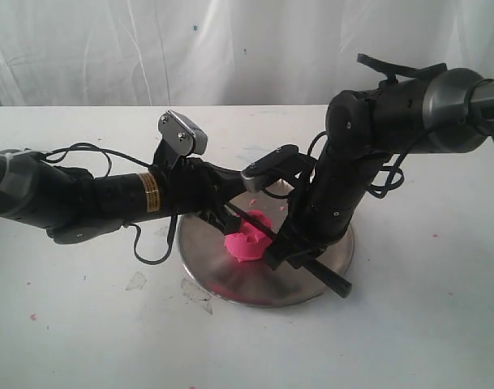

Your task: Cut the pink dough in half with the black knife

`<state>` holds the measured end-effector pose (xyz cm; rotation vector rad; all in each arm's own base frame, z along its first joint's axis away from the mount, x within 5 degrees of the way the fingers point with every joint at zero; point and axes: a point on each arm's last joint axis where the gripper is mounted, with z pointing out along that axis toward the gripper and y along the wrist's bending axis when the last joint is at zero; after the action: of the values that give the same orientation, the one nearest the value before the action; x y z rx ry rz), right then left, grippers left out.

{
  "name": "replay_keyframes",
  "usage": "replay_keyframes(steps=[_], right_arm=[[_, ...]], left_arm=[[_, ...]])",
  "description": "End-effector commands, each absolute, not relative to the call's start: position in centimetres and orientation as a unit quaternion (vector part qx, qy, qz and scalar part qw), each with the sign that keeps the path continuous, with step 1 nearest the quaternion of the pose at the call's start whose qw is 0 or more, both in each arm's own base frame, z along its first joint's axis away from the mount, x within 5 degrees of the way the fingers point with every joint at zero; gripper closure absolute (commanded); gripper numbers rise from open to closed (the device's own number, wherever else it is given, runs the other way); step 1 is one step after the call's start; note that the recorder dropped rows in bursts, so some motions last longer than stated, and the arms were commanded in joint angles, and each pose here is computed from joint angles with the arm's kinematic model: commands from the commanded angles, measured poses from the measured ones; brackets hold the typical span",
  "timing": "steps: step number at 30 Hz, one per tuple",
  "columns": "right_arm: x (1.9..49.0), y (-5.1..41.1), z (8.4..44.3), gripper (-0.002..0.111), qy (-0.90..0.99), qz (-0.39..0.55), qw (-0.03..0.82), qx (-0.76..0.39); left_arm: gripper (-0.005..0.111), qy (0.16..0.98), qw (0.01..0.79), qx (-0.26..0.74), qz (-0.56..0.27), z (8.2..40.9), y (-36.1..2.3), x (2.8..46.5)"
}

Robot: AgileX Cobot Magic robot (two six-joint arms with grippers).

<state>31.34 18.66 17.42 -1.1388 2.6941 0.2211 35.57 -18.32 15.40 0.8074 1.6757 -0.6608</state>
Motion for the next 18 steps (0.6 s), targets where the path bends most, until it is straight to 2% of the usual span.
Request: replay_keyframes(steps=[1, 18], right_arm=[[31.56, 18.5, 17.62, 0.108, 0.914, 0.076, 0.108, -0.384], [31.57, 18.52, 17.63, 0.108, 0.914, 0.077, 0.11, -0.384]], left_arm=[[0.107, 0.709, 0.553, 0.353, -0.258, 15.44, -18.34, 35.69], [0.107, 0.718, 0.542, 0.36, -0.246, 14.54, -18.25, 35.78]])
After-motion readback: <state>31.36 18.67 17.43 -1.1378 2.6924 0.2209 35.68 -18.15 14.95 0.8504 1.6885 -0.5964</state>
